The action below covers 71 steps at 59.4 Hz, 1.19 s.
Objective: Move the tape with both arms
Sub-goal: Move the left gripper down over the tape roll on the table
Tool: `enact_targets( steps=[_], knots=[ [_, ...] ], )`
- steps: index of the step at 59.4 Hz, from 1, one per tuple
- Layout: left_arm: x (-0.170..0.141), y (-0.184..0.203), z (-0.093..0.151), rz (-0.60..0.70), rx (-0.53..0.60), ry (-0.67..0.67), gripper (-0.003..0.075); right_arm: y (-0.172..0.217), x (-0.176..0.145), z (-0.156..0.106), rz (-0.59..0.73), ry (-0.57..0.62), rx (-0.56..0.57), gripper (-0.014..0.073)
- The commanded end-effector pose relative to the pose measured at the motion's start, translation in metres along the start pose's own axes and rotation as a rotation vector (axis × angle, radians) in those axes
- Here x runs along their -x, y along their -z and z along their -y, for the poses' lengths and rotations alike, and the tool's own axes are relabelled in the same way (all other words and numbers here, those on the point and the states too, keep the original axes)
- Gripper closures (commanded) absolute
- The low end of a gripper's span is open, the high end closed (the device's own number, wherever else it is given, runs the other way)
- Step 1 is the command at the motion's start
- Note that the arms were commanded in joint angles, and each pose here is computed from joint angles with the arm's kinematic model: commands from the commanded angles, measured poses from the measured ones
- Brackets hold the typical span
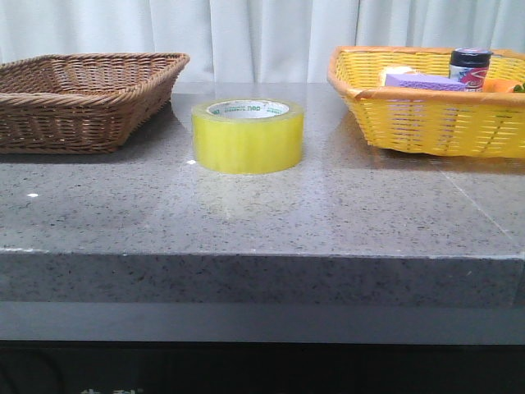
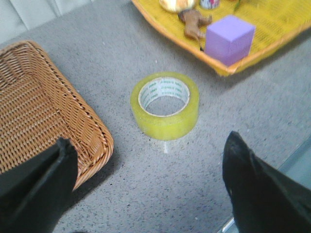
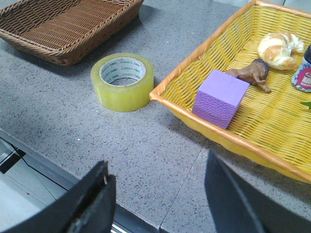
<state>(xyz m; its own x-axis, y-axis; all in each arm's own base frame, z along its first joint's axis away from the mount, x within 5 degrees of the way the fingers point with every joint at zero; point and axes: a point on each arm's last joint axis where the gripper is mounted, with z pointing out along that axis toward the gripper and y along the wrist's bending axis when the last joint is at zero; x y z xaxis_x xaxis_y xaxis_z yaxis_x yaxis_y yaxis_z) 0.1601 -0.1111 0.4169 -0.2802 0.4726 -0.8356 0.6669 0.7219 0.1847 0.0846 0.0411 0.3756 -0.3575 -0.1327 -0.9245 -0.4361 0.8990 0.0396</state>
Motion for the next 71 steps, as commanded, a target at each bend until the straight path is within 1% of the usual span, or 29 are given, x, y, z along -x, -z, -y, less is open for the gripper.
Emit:
enact_targets(
  steps=[1, 10, 16, 21, 27, 36, 41, 47, 53, 71],
  knots=[
    [0.025, -0.008, -0.003, 0.024, -0.013, -0.065, 0.0123, 0.005, 0.013, 0.0, 0.09, -0.004, -0.01, 0.0159],
    [0.041, -0.047, -0.007, -0.086, -0.055, -0.153, 0.0123, 0.005, 0.013, 0.0, 0.09, -0.004, -0.01, 0.0159],
    [0.049, -0.072, -0.006, -0.15, -0.088, -0.162, 0.0123, 0.005, 0.013, 0.0, 0.09, -0.004, -0.01, 0.0159],
    [0.056, -0.093, -0.002, -0.203, -0.124, -0.172, 0.0123, 0.005, 0.013, 0.0, 0.09, -0.004, -0.01, 0.0159],
    [0.062, -0.121, 0.008, -0.27, -0.177, -0.193, 0.0123, 0.005, 0.013, 0.0, 0.09, -0.004, -0.01, 0.0159],
    [0.068, -0.152, 0.022, -0.334, -0.229, -0.22, 0.0123, 0.005, 0.013, 0.0, 0.09, -0.004, -0.01, 0.0159],
    [0.071, -0.169, 0.027, -0.355, -0.245, -0.228, 0.0123, 0.005, 0.013, 0.0, 0.09, -0.004, -0.01, 0.0159],
    [0.073, -0.186, 0.028, -0.371, -0.251, -0.229, 0.0123, 0.005, 0.013, 0.0, 0.09, -0.004, -0.01, 0.0159],
    [0.071, -0.206, 0.029, -0.415, -0.26, -0.231, 0.0123, 0.005, 0.013, 0.0, 0.09, -0.004, -0.01, 0.0159],
    [0.066, -0.246, 0.031, -0.467, -0.267, -0.235, 0.0123, 0.005, 0.013, 0.0, 0.09, -0.004, -0.01, 0.0159]
  ],
)
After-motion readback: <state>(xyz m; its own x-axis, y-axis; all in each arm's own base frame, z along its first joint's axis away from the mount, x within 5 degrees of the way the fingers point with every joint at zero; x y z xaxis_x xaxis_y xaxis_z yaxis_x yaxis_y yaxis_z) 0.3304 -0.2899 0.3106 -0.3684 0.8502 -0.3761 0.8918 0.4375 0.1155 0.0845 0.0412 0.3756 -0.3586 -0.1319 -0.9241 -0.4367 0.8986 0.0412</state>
